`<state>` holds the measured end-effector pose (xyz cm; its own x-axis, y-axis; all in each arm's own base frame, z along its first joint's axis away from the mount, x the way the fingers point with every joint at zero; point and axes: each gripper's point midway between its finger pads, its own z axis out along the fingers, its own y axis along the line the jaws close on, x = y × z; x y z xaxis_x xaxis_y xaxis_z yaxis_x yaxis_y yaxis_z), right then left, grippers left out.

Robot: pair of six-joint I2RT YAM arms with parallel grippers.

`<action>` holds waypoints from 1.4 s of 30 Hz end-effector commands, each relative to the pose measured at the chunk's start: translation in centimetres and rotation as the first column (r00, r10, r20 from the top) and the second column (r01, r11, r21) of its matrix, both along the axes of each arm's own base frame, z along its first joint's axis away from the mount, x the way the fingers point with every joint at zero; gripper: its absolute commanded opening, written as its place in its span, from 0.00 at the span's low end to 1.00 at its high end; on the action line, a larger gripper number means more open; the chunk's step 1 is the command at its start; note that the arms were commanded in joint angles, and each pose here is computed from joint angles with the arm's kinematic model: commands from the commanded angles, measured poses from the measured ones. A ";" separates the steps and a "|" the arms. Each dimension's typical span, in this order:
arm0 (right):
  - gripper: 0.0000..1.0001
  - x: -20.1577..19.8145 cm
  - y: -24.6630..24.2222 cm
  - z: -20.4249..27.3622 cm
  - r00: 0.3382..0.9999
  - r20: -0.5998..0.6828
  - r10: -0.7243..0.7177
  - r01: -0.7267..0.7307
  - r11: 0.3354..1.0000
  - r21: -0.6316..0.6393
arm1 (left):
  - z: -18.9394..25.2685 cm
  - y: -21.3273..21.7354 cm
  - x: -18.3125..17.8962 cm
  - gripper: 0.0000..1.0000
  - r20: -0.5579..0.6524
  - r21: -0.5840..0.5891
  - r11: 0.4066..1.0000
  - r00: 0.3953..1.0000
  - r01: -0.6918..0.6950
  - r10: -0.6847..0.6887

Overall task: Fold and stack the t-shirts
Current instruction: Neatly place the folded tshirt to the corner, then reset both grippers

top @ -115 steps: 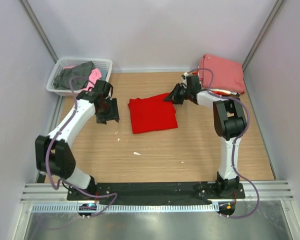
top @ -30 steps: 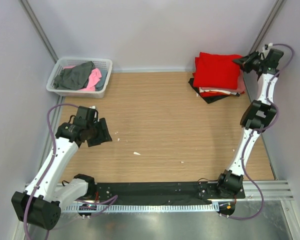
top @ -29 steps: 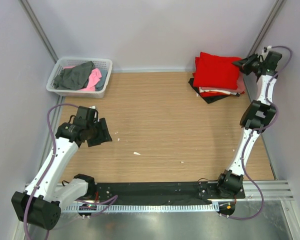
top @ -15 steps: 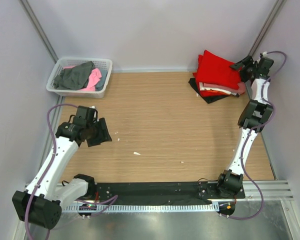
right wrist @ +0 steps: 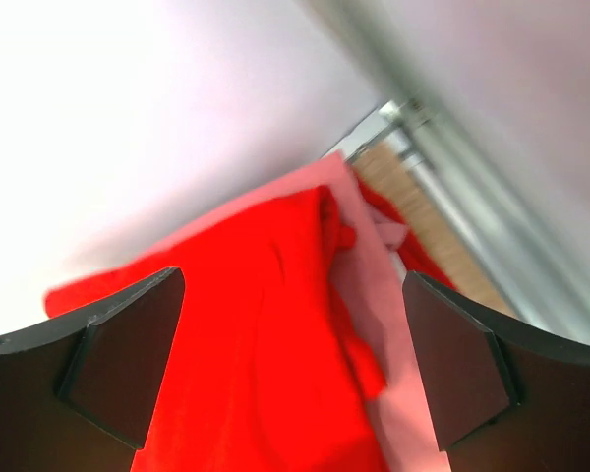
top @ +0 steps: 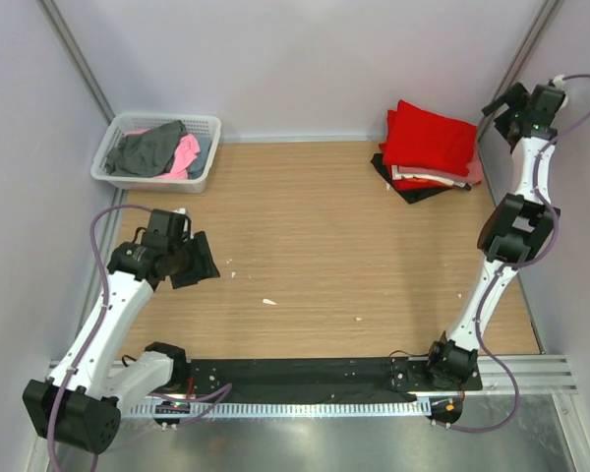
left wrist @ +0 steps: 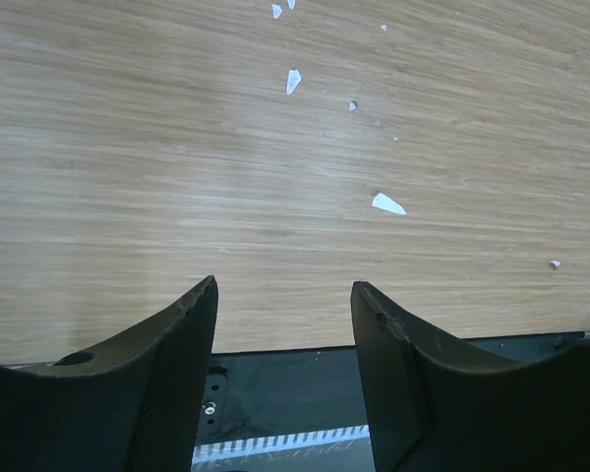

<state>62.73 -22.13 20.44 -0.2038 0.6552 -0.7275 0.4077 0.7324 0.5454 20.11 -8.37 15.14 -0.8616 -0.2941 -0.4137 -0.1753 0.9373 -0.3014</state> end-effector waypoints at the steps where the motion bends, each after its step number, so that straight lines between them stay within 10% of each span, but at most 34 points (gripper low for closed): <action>1: 1.00 -6.9 -7.6 11.6 0.928 0.108 -0.357 0.370 0.920 -0.133 | 0.7 -0.2 0.5 0.58 0.051 -0.021 1.000 0.999 0.013 -0.012; 7: 1.00 -11.5 -1.3 12.7 0.950 0.093 -0.299 0.303 0.952 -0.038 | 0.8 -0.3 0.5 0.58 0.053 -0.028 0.999 0.998 0.020 -0.018; 13: 1.00 -15.3 16.9 8.1 0.999 0.047 0.015 -0.007 0.988 -0.155 | 0.7 -0.3 0.5 0.58 0.046 -0.033 0.999 0.999 0.019 -0.017; 20: 1.00 -24.2 36.6 1.1 0.900 0.060 0.432 -0.430 0.902 -0.043 | 0.7 -0.4 0.6 0.59 0.047 -0.036 0.999 0.999 0.023 -0.021; 30: 1.00 -34.3 45.0 -9.9 0.772 0.025 0.635 -0.633 0.765 0.118 | 1.3 0.2 0.5 0.59 0.081 -0.023 1.000 0.997 -0.003 0.005; 42: 1.00 -35.4 46.3 -11.6 0.723 0.039 0.690 -0.688 0.714 0.133 | 2.3 1.1 0.4 0.59 0.131 -0.005 0.998 0.990 -0.055 0.055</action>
